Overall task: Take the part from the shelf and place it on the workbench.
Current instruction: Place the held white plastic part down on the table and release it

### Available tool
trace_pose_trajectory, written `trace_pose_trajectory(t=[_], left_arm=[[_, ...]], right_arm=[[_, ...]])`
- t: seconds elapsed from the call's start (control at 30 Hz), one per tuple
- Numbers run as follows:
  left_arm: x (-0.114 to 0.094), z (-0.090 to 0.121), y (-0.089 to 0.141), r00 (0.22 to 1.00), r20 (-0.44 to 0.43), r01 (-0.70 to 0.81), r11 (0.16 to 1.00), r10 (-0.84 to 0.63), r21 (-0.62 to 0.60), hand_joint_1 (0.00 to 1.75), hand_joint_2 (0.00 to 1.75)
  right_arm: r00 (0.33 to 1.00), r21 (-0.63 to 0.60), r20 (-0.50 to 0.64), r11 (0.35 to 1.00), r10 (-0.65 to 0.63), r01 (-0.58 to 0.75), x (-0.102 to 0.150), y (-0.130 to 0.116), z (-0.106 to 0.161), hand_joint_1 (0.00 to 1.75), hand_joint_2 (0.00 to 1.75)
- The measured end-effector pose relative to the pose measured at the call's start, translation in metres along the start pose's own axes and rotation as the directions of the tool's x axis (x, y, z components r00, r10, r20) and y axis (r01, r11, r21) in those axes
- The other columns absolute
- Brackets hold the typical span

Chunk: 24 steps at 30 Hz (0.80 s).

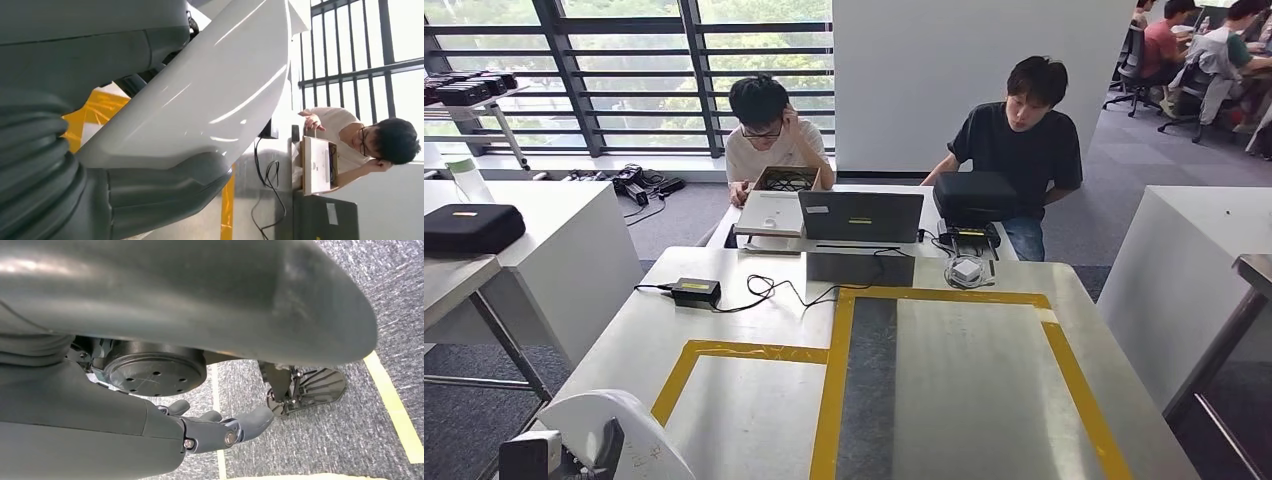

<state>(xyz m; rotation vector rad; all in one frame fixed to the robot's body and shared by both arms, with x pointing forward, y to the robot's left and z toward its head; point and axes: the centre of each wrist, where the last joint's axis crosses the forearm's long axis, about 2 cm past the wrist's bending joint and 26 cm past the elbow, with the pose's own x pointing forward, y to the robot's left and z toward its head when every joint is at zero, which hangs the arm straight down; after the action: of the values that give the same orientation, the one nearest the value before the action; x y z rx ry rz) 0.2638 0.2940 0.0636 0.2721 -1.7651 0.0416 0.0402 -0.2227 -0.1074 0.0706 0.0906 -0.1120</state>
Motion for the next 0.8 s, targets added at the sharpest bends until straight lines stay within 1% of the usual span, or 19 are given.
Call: trace_pose_trajectory(t=[0.07,0.1,0.17,0.23,0.3,0.33,0.37,0.43,0.5,0.57,0.67,0.8], left_arm=[[0.002,-0.016,0.002,0.996,0.043,0.08,0.997,-0.079,-0.003,1.75,1.75],[0.001,-0.028,0.006,0.992,0.062,0.108,0.994,-0.108,0.001,1.75,1.75],[0.001,-0.061,0.023,0.972,0.114,0.205,0.978,-0.207,0.03,1.75,1.75],[0.007,-0.103,0.047,0.923,0.16,0.338,0.937,-0.349,0.088,1.75,1.75],[0.022,-0.145,0.069,0.882,0.174,0.419,0.898,-0.438,0.135,1.75,1.75],[0.031,-0.162,0.075,0.874,0.175,0.431,0.89,-0.453,0.148,1.75,1.75],[0.041,-0.177,0.078,0.871,0.18,0.433,0.888,-0.456,0.154,1.75,1.75],[0.057,-0.199,0.072,0.875,0.195,0.422,0.895,-0.444,0.145,1.75,1.75],[0.066,-0.208,0.057,0.878,0.214,0.414,0.904,-0.427,0.108,1.75,1.75],[0.068,-0.21,0.037,0.875,0.23,0.424,0.903,-0.426,0.061,1.75,1.75],[0.065,-0.204,0.008,0.864,0.251,0.452,0.892,-0.436,-0.008,1.75,1.75],[0.061,-0.195,-0.021,0.852,0.278,0.482,0.872,-0.443,-0.086,1.75,1.75]], right_arm=[[1.0,0.007,0.002,1.0,0.018,-0.018,0.001,0.0,0.0,0.0,0.0],[1.0,0.012,0.003,1.0,0.029,-0.029,0.001,0.001,0.0,0.0,0.0],[0.999,0.02,0.005,0.999,0.047,-0.047,0.001,0.001,0.0,0.0,0.0],[0.998,0.024,0.006,0.998,0.06,-0.06,0.002,0.001,0.0,0.0,0.0],[0.998,0.024,0.007,0.998,0.063,-0.063,0.002,0.001,0.0,0.0,0.0],[0.998,0.024,0.006,0.998,0.062,-0.062,0.002,0.001,0.0,0.0,0.0],[0.998,0.023,0.006,0.998,0.059,-0.06,0.002,0.0,0.0,0.0,0.0],[0.998,0.023,0.006,0.998,0.054,-0.055,0.002,0.0,0.0,0.0,0.0],[0.999,0.024,0.006,0.998,0.05,-0.05,0.002,0.001,0.0,0.0,0.0],[0.999,0.024,0.006,0.999,0.046,-0.046,0.002,0.001,0.0,0.0,0.0],[0.999,0.021,0.005,0.999,0.043,-0.043,0.002,0.001,0.0,0.0,0.0],[0.999,0.018,0.003,0.999,0.042,-0.042,0.0,0.001,0.0,0.0,0.0]])
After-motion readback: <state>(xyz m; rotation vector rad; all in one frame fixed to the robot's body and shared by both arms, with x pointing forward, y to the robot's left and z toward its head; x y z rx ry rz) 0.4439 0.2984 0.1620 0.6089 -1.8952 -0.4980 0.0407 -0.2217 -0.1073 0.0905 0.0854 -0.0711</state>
